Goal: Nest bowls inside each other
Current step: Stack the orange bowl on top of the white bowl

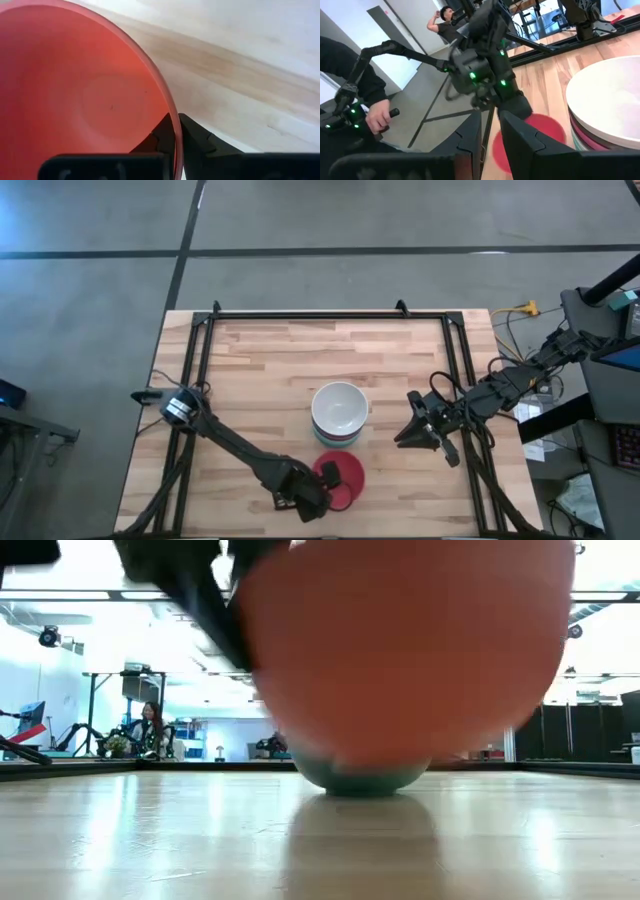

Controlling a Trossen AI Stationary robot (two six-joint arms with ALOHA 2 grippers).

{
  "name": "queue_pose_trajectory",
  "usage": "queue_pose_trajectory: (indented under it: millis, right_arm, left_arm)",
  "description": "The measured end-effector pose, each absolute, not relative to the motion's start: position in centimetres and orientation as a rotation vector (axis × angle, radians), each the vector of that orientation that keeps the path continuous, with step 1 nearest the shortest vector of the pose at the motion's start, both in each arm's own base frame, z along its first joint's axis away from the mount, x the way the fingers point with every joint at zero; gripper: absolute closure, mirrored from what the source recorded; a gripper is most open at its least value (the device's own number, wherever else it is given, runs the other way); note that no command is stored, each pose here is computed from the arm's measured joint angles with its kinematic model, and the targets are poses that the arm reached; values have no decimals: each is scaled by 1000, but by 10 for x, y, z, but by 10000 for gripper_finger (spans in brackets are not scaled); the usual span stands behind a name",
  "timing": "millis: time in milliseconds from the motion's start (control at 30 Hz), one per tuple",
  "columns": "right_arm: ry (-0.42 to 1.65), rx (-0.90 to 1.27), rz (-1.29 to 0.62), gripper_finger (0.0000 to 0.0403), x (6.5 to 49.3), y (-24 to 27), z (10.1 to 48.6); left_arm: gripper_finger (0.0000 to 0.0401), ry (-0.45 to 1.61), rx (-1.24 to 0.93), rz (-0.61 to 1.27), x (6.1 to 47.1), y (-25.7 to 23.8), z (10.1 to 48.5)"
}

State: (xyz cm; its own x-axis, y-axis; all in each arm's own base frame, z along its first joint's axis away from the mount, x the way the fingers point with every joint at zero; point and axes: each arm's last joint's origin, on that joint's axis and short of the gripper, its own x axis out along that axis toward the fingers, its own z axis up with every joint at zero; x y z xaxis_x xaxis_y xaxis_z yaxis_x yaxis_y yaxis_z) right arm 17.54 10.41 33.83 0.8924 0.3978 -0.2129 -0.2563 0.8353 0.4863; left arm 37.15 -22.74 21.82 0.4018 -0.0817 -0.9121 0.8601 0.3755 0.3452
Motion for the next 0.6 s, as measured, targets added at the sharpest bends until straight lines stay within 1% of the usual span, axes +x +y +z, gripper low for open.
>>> queue_pose_trajectory:
  millis: [133,267,367,500,600]
  right_arm:
    - [314,466,352,335,175,104,338]
    - [314,466,352,335,175,104,338]
    - [313,466,352,335,175,104,338]
    - [312,461,353,335,175,104,338]
    - [311,459,352,335,175,104,338]
  left_arm:
    - [400,888,999,-707,371,-231,249]
    - [401,843,1087,-632,363,-228,284]
    - [401,830,1143,-498,356,-221,312]
    - [401,773,1189,-270,345,-203,353]
    - [401,747,1195,-127,338,-188,374]
